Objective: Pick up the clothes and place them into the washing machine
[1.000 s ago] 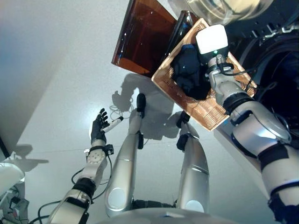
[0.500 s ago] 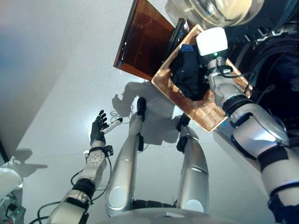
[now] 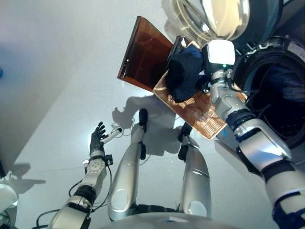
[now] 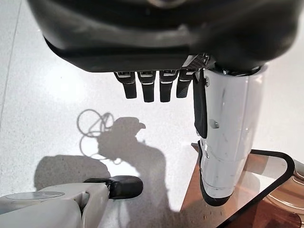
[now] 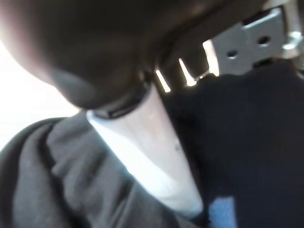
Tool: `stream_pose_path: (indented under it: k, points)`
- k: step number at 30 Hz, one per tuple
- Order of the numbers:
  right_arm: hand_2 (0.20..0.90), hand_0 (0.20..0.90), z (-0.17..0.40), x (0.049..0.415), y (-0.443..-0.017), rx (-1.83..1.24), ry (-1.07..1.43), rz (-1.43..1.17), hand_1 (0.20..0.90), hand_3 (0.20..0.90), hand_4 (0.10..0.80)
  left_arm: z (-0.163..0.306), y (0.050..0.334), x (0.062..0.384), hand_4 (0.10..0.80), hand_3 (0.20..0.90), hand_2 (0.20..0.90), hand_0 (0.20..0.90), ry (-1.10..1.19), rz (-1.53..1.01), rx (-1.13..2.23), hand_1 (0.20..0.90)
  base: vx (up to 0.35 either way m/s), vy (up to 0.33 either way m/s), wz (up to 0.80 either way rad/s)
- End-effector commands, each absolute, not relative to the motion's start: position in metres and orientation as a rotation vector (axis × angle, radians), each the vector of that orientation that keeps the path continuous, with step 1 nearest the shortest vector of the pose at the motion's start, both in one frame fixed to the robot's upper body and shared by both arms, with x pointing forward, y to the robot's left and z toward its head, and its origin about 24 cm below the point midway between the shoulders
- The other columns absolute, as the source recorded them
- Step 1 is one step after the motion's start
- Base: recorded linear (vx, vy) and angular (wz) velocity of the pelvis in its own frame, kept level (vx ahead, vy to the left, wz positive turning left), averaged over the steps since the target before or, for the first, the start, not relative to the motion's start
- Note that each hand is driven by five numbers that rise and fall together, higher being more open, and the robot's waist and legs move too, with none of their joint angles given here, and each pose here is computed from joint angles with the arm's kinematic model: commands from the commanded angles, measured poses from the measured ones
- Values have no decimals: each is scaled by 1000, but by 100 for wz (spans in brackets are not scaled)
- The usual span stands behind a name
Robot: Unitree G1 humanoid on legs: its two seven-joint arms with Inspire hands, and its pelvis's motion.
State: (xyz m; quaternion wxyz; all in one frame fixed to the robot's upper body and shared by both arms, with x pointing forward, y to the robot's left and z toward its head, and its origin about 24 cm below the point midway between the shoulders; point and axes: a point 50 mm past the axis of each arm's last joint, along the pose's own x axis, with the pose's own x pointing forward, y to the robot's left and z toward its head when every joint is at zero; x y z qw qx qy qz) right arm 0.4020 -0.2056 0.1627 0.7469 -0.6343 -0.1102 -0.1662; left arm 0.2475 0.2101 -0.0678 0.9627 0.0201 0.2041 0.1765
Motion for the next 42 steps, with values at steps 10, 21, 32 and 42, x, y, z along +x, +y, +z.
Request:
stream_pose_path:
  k: [10, 21, 32, 42]
  points:
    - [200, 200, 154, 392, -202, -744, -276, -421, 200, 200, 300, -84, 238, 220, 800, 900, 900, 900, 494, 477, 115, 900, 22, 4, -6]
    - [200, 200, 103, 378, -200, -306, -105, -396, 200, 200, 300, -85, 233, 223, 800, 900, 900, 900, 509, 456, 131, 900, 11, 5, -3]
    - [200, 200, 90, 374, -210, 27, -41, -467, 200, 200, 300, -88, 226, 224, 800, 900, 900, 900, 528, 430, 130, 900, 6, -1, -1]
    - [200, 200, 71, 366, -219, 256, 5, -545, 200, 200, 300, -90, 219, 225, 800, 900, 900, 900, 531, 410, 123, 900, 0, 0, 0]
